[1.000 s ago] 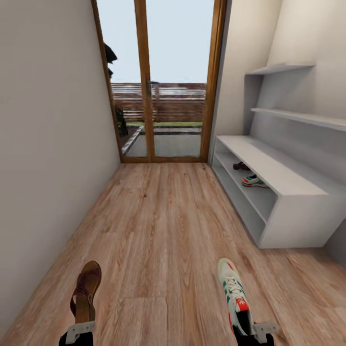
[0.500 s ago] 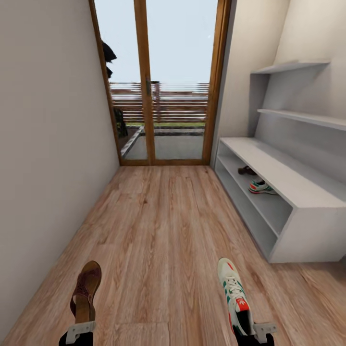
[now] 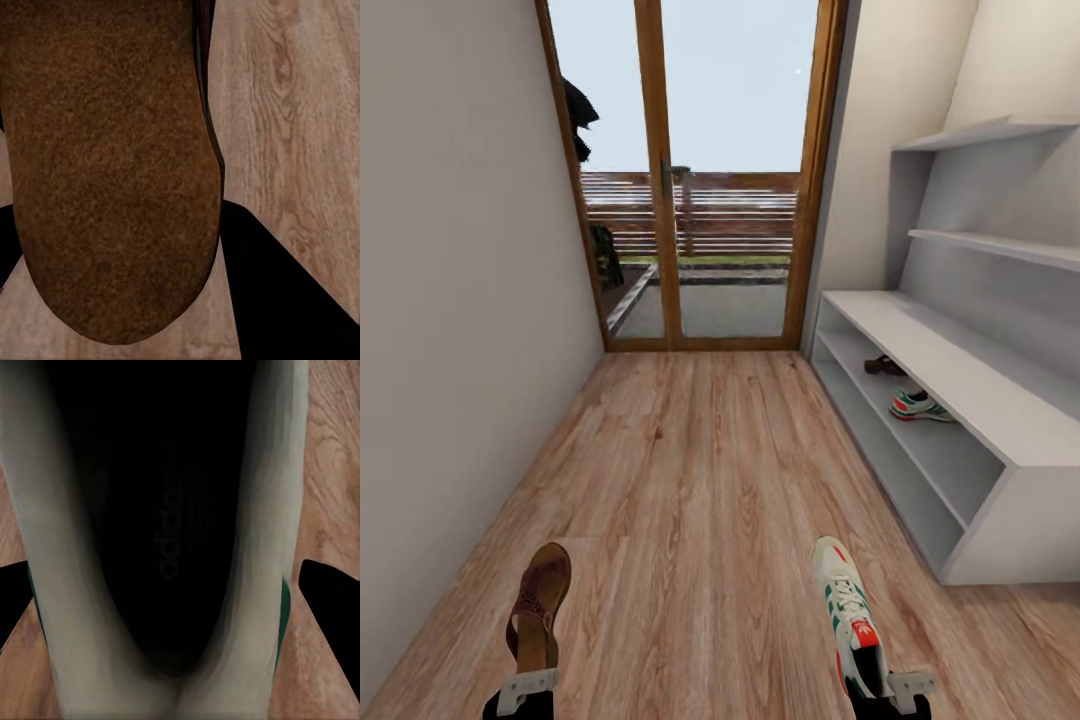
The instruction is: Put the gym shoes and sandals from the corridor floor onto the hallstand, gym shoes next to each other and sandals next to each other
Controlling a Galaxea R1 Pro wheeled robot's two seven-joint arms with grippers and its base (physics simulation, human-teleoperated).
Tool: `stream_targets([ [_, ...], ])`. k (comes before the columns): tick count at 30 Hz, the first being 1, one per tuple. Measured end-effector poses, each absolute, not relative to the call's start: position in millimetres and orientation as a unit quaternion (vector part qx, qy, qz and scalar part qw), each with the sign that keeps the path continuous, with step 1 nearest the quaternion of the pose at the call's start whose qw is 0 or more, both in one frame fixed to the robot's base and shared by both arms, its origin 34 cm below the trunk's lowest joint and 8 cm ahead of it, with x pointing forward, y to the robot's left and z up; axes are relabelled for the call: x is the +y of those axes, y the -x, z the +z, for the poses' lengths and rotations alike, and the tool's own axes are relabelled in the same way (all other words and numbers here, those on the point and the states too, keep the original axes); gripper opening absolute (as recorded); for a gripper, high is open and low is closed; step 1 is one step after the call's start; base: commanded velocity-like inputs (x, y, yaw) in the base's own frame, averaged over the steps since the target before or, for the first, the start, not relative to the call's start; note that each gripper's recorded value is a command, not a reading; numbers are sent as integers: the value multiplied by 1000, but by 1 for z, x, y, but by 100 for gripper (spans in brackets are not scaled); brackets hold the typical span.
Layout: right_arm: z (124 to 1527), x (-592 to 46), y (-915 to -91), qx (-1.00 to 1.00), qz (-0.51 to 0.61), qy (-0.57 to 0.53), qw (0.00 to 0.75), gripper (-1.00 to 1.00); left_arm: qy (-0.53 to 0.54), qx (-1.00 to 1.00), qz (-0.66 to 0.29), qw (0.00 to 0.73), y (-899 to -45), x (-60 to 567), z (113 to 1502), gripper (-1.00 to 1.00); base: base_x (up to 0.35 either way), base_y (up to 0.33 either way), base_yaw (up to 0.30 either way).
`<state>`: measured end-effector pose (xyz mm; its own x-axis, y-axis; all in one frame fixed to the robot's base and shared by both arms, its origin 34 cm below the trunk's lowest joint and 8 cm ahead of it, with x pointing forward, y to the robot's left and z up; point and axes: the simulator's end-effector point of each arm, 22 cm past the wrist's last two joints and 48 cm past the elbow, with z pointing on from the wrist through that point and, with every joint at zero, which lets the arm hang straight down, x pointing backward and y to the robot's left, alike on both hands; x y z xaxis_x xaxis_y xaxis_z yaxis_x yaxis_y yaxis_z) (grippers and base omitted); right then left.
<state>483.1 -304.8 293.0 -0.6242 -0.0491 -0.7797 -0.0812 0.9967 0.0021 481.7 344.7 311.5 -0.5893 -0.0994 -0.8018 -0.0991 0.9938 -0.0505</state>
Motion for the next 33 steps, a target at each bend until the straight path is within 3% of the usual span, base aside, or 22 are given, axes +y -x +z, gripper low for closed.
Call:
stream_targets([
  [33,293,-305,-483,901,19,38,431,-100,56,891,0,450,-482,345,311,-100,333,121,0],
])
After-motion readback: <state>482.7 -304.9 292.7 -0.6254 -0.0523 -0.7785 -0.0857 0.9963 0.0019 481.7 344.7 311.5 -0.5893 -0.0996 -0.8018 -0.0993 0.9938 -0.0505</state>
